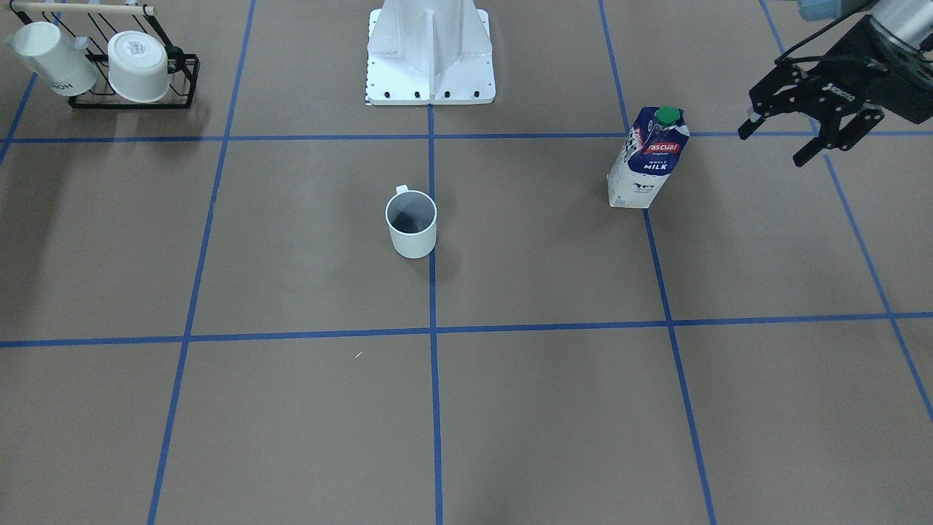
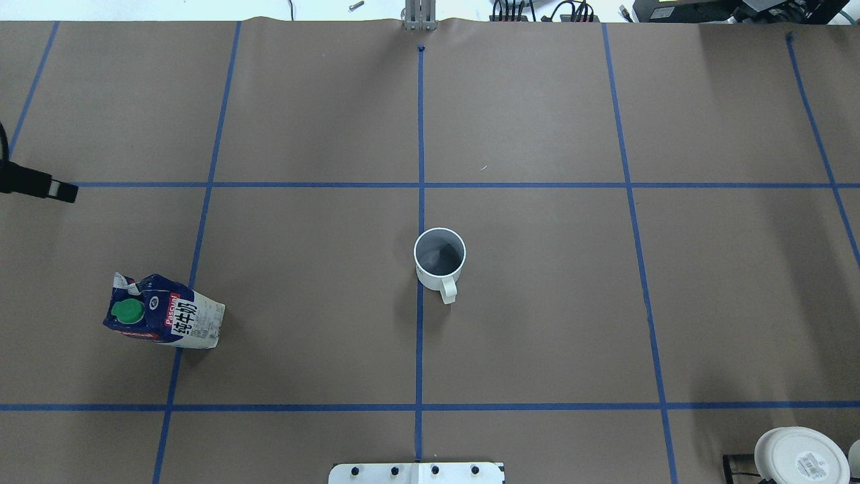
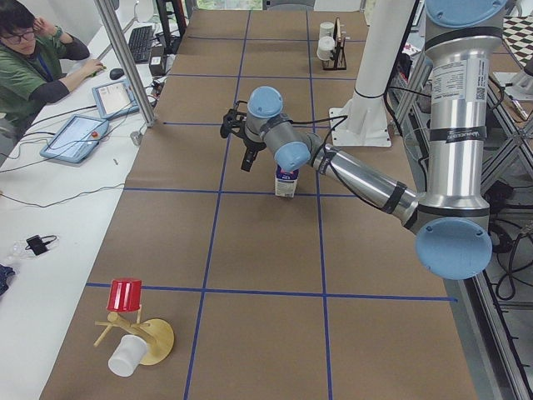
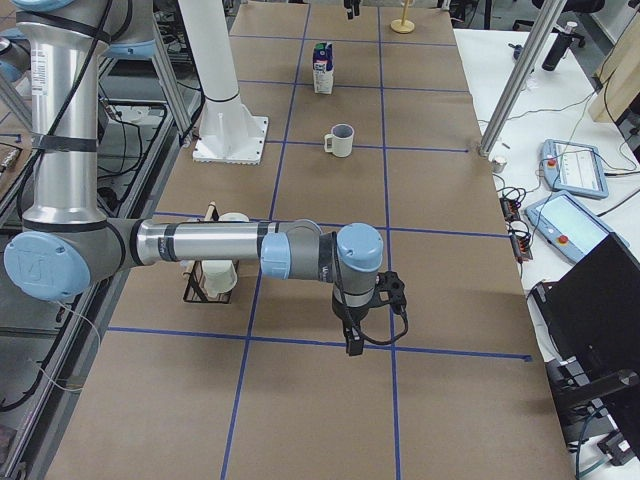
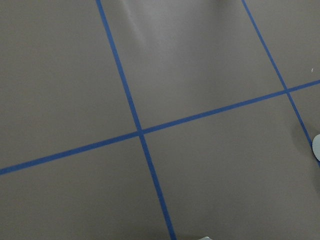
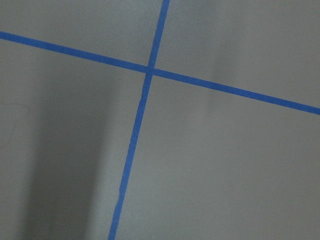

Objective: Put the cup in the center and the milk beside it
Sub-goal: 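Reach the left gripper to the milk carton and grasp it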

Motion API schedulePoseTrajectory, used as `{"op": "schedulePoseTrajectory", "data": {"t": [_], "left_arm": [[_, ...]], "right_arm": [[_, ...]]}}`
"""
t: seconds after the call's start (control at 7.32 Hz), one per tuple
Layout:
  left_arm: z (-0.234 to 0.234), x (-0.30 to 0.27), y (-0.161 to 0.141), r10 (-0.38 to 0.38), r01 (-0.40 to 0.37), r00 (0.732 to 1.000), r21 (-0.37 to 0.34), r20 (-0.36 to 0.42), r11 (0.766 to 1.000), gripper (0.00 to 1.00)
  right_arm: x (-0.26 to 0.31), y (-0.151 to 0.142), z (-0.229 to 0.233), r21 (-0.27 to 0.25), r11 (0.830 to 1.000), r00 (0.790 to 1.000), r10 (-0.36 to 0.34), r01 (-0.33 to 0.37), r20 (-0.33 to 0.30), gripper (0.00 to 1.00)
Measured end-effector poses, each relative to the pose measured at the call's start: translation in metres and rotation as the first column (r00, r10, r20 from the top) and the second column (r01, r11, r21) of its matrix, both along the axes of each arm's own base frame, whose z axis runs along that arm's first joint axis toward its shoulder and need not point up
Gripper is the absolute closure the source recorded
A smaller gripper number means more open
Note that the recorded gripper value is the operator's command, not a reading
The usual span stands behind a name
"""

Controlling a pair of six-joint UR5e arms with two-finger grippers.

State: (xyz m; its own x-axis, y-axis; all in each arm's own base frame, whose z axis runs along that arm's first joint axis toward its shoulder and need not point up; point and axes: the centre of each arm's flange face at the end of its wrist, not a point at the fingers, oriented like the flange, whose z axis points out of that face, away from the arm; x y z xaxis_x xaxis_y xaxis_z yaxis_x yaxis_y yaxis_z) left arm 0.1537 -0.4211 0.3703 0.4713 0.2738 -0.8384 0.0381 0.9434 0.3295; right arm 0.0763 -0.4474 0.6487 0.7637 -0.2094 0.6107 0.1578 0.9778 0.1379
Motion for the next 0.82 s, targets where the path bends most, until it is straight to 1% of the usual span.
{"op": "schedulePoseTrajectory", "data": {"t": [0.14, 0.41, 0.68, 0.82], "left_arm": [[-0.004, 0.034, 0.014, -0.010, 0.011, 1.000, -0.034, 0.020, 0.999, 0.01], [-0.021, 0.086, 0.047, -0.002, 0.004, 1.000, -0.089, 0.018, 0.996, 0.01], [-0.021, 0.114, 0.064, -0.009, 0.014, 0.999, -0.106, 0.050, 0.994, 0.02], [-0.017, 0.118, 0.069, -0.010, 0.017, 0.998, -0.111, 0.065, 0.994, 0.02]], "right_arm": [[0.001, 0.006, 0.006, 0.000, 1.000, 1.000, 0.001, -0.001, 0.005, 0.00], [0.002, 0.008, 0.012, -0.004, 1.000, 1.000, 0.001, -0.001, 0.005, 0.00], [0.002, 0.008, 0.015, -0.011, 1.000, 1.000, 0.002, -0.002, 0.002, 0.00], [0.002, 0.008, 0.015, -0.011, 1.000, 1.000, 0.005, -0.004, 0.002, 0.00]]}}
